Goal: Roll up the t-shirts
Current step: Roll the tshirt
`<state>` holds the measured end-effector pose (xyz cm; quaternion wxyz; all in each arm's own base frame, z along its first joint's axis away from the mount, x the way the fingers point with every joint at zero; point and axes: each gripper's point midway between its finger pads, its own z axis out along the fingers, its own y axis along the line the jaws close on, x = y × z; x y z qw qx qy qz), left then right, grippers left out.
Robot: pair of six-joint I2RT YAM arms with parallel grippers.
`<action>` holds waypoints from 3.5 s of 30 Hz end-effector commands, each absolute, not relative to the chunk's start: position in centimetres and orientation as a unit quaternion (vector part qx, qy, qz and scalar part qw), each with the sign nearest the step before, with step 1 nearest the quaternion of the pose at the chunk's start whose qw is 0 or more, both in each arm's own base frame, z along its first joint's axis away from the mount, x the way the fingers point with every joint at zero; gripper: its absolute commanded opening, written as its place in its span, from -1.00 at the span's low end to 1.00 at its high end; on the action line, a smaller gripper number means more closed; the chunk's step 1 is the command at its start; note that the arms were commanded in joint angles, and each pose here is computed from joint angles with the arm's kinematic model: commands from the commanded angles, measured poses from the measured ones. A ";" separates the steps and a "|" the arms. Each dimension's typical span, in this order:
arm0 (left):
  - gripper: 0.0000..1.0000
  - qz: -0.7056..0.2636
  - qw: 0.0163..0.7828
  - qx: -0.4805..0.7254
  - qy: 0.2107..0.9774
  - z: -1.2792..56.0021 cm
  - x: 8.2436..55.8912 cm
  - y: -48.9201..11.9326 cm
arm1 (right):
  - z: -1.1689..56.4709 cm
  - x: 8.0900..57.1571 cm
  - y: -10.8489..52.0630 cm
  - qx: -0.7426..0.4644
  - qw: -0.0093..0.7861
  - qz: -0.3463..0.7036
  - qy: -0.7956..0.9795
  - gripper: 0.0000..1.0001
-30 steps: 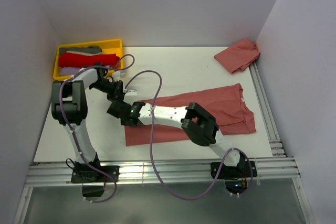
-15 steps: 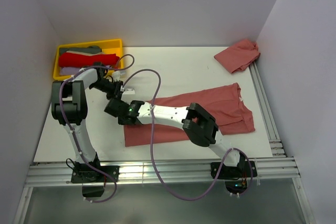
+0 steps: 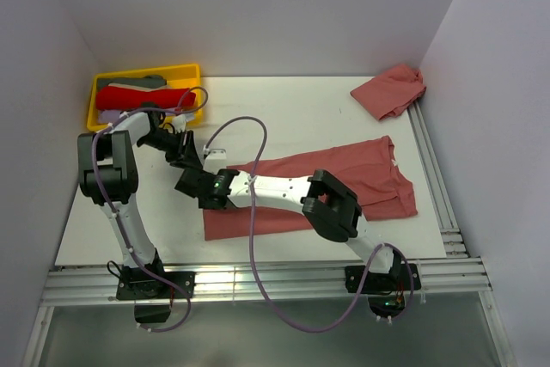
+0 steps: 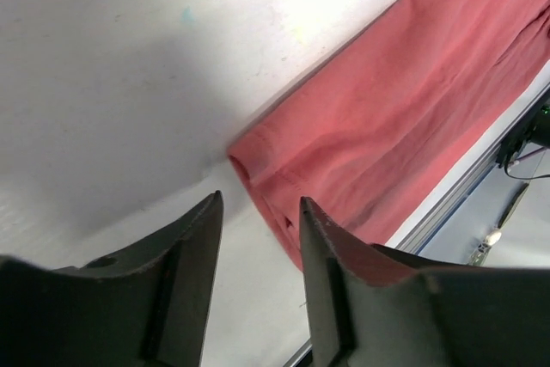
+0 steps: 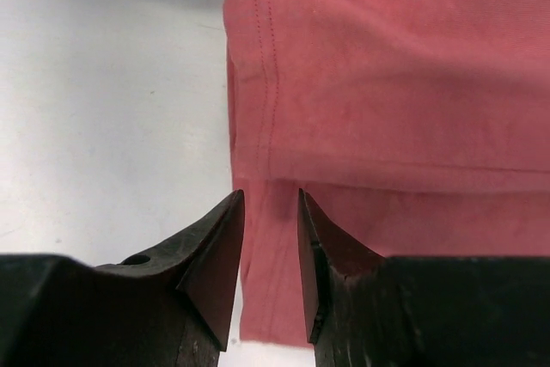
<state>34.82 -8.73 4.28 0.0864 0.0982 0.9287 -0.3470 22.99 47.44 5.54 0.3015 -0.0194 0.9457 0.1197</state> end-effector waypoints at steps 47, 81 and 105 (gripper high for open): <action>-0.57 -0.381 0.062 0.132 0.913 2.3 34.1 -11.3 | 3.8 13.5 48.5 -0.058 0.252 0.084 0.962 -0.20; -0.74 -0.354 0.063 0.136 0.923 2.4 34.5 -12.0 | 3.5 13.1 48.6 -0.087 0.257 0.042 0.962 -0.18; -0.99 -0.299 0.088 0.132 0.941 4.5 36.1 -11.9 | 7.2 15.4 48.4 -0.058 0.277 0.113 0.952 -0.86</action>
